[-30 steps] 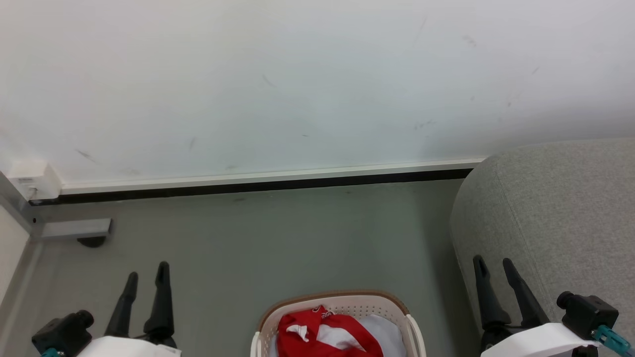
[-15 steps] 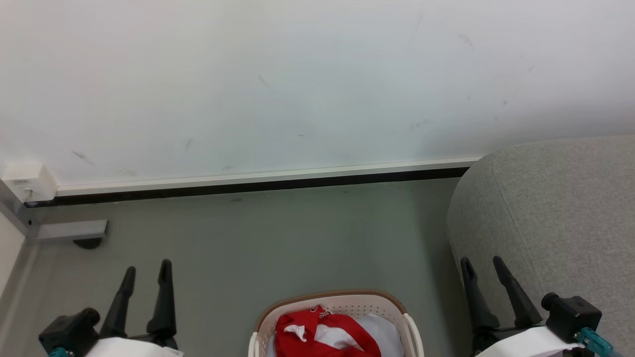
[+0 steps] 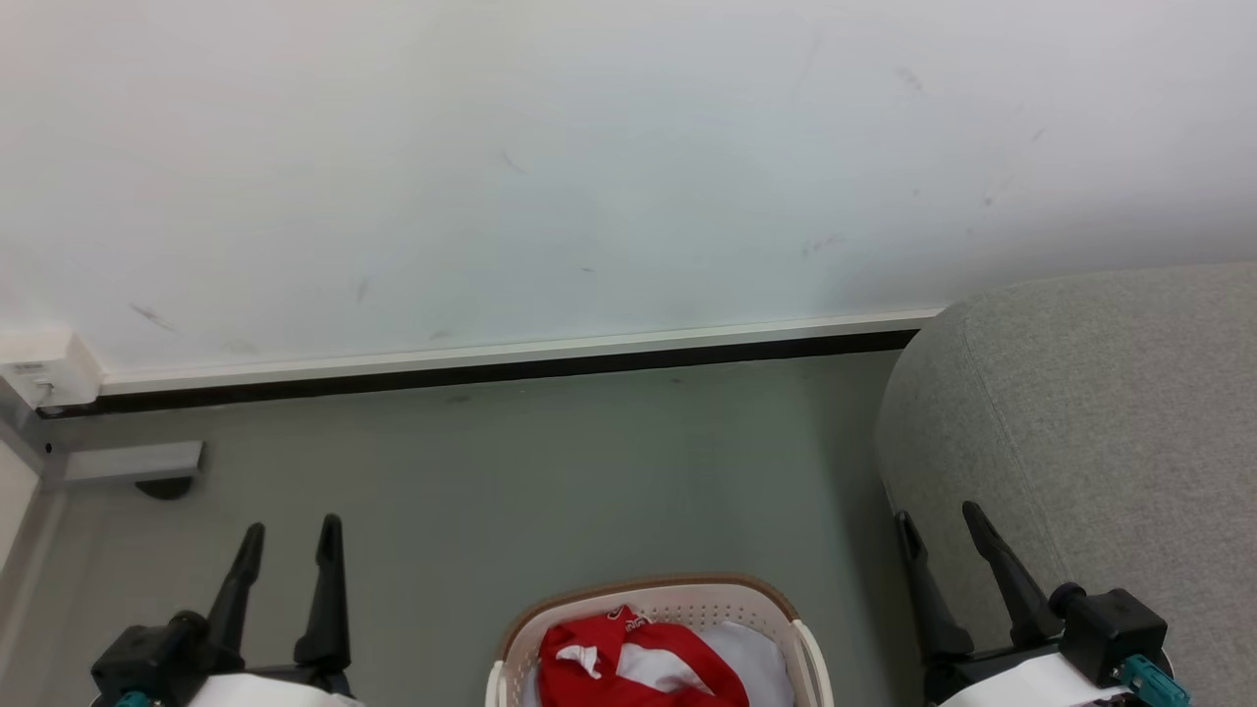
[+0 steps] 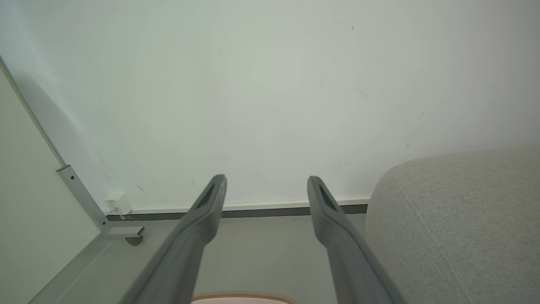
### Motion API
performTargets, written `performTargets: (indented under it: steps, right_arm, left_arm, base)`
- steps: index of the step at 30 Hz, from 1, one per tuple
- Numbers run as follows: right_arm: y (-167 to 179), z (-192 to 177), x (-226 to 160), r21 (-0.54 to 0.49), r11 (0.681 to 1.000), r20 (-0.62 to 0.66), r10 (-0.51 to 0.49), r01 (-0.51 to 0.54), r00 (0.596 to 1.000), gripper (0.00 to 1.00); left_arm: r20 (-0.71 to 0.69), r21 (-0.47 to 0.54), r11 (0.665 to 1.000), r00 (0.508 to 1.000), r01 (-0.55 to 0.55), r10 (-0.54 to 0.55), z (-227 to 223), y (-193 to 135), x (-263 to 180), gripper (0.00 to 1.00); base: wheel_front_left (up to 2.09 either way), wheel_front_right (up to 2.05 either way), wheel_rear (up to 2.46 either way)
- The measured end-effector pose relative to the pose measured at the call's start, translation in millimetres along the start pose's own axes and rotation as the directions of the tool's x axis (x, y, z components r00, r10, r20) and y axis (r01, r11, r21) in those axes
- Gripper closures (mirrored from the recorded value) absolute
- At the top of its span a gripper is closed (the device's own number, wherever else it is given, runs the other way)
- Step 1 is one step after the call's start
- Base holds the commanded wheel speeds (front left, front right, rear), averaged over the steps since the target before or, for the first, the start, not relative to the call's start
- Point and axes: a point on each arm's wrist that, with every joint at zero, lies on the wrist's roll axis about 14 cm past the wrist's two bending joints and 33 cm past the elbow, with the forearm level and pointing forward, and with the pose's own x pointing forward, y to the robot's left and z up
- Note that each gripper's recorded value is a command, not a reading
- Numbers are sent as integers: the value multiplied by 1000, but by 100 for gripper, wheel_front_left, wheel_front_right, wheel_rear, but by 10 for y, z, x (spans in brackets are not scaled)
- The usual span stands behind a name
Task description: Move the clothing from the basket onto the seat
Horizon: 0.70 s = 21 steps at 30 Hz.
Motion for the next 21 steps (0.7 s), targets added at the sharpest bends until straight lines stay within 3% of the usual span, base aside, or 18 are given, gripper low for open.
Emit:
performTargets:
  steps: [21]
  right_arm:
    - [146, 27, -10, -129, 990, 19, 62, -59, 998, 0]
  left_arm:
    - [32, 115, 993, 999, 33, -37, 53, -73, 30, 0]
  base:
    - [0, 0, 0]
